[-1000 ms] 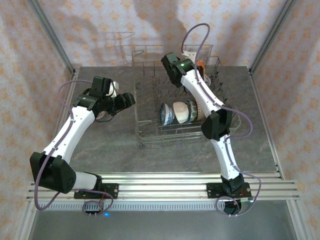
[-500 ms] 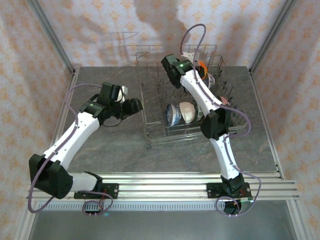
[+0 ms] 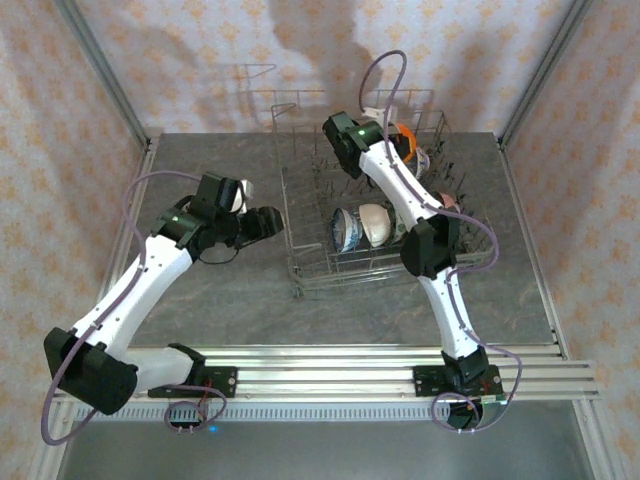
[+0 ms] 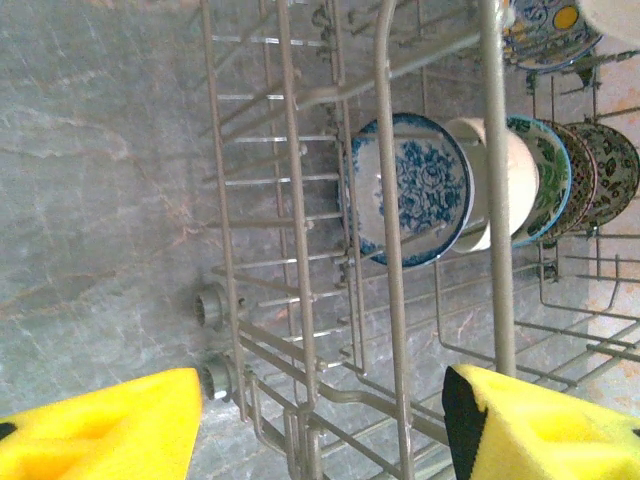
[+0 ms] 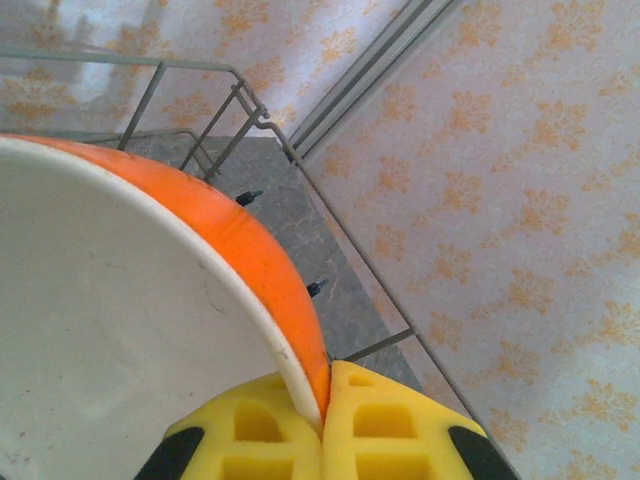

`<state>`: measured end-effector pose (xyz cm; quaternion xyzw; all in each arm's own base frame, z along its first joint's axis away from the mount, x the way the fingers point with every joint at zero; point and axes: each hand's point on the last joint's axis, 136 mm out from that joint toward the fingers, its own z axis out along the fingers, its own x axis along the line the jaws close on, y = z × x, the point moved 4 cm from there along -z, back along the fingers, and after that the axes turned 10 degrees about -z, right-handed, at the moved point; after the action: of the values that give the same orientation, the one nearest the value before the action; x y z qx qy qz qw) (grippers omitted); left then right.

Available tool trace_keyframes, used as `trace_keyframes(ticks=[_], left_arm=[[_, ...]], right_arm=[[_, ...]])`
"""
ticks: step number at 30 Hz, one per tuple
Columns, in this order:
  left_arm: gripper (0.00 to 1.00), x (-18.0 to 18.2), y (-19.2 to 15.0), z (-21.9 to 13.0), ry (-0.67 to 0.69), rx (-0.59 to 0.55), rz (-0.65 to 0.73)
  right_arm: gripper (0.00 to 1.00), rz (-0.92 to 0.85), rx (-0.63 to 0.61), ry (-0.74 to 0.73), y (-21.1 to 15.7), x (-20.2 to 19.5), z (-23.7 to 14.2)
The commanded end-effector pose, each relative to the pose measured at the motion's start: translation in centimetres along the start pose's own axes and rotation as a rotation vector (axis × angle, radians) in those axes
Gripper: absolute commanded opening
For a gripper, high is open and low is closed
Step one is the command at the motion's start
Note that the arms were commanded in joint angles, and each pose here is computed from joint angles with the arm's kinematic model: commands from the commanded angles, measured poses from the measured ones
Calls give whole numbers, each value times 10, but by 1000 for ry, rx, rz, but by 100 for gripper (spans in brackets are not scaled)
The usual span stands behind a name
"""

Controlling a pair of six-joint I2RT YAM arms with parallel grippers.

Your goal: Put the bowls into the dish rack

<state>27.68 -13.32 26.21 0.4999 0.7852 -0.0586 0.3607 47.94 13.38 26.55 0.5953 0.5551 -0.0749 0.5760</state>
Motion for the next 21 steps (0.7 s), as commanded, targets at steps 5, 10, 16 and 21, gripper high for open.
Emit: trace_keyframes(ticks=[5, 10, 16, 21], left_arm=[[67, 10, 10, -18, 38, -62, 9], [68, 14, 8, -13, 40, -49, -7], [69, 10, 10, -8, 20, -42, -14], [69, 3, 9, 2, -4, -6, -12]], right_arm=[[0, -18, -12, -54, -1, 21, 11], [0, -7, -16, -85, -4, 28, 14], [0, 12, -17, -89, -5, 31, 15], [0, -3, -33, -82, -1, 39, 12]])
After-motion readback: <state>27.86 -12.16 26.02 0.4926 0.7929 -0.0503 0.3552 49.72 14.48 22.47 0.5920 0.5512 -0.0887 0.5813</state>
